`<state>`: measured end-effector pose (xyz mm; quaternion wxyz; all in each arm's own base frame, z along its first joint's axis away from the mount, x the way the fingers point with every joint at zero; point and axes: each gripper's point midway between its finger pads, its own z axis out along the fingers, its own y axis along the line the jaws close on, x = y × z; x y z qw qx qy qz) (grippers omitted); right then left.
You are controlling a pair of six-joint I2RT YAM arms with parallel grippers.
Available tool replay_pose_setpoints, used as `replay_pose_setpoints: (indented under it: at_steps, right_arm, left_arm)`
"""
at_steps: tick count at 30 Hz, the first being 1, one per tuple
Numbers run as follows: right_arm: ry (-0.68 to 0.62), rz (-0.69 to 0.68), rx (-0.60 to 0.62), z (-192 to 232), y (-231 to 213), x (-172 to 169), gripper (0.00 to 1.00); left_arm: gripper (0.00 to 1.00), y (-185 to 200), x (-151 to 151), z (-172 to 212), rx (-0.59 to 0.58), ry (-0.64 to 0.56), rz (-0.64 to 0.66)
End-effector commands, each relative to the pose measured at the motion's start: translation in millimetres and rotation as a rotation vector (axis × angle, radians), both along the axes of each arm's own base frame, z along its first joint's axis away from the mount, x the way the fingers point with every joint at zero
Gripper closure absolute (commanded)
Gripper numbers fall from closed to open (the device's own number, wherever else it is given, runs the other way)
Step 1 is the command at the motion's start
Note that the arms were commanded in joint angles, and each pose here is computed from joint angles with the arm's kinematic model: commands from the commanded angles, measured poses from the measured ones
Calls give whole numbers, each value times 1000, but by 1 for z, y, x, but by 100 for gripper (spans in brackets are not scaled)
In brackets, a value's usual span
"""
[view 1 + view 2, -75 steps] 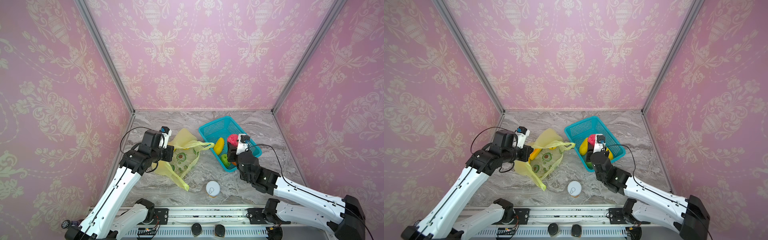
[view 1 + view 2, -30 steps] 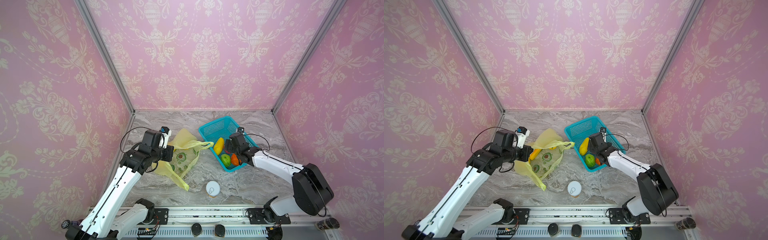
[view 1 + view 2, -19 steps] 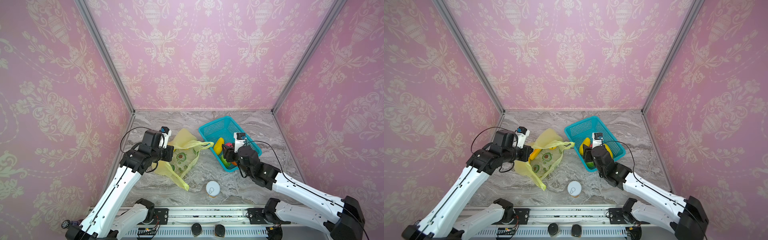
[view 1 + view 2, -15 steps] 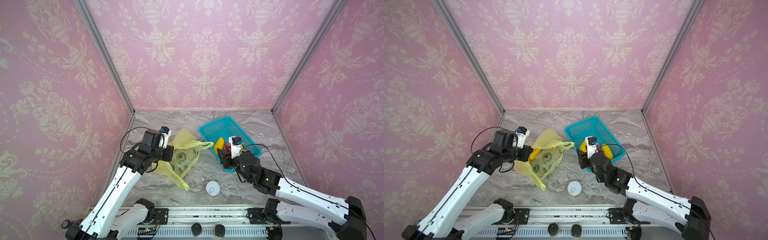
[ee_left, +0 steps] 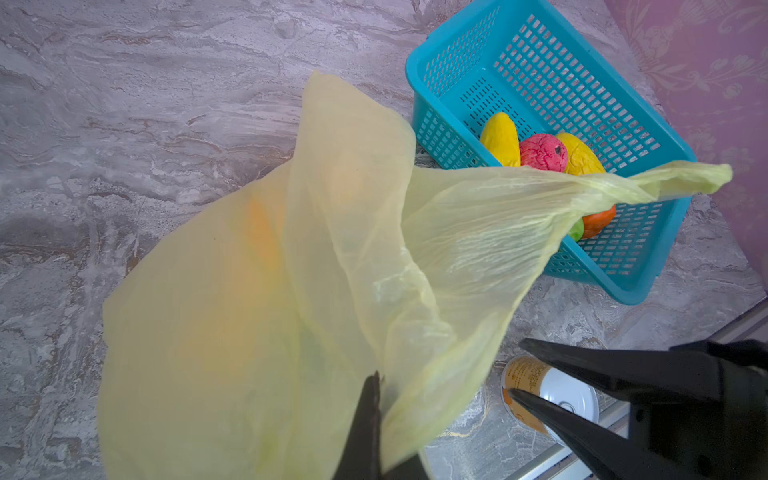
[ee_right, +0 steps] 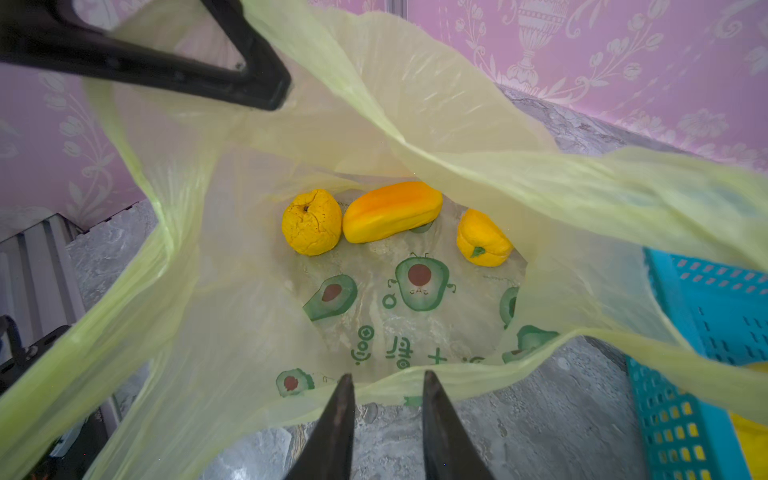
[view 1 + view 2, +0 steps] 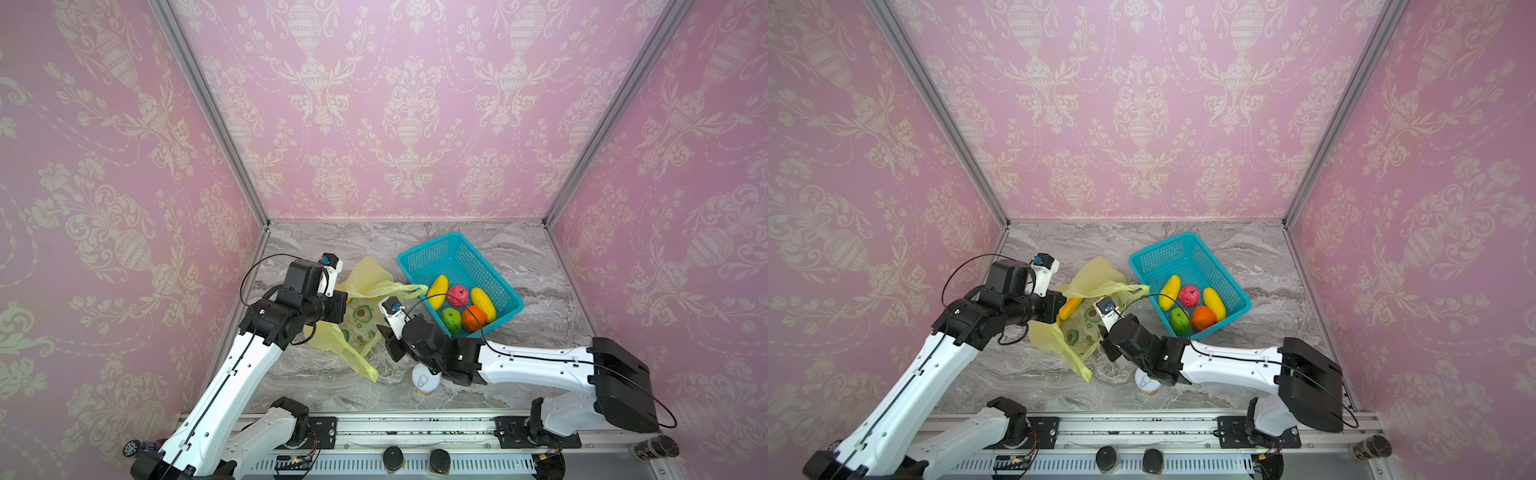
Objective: Untie the knot of the plastic bag and take out the fruit
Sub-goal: 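Move the right gripper back into the bag toward the remaining fruit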
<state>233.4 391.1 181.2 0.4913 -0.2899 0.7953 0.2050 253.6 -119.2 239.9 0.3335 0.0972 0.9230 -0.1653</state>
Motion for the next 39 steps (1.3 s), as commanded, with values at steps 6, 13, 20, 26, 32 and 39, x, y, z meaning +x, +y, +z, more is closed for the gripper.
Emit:
replay_pose_setpoints:
  at_steps: [6, 13, 20, 26, 32, 39]
  right_arm:
    - [-35, -49, -159, -53, 38, 29, 82]
    - [-98, 12, -259, -85, 56, 22, 88]
    - [-111, -172, -367, -88, 60, 61, 88]
    - [-103, -336, -470, -93, 59, 93, 84]
    - [-85, -478, -553, -103, 37, 121, 60]
    - [-60, -591, -577, -112, 9, 145, 53]
  left_arm:
    - [100, 0, -7, 3, -26, 5, -6]
    - [100, -1, -9, 12, -39, -19, -15]
    - [100, -25, -21, 26, -138, -38, -127]
    - [100, -36, -32, 29, -128, -54, -189]
    - [100, -41, -37, 34, -143, -66, -217]
    - [100, -44, -44, 42, -176, -92, -244]
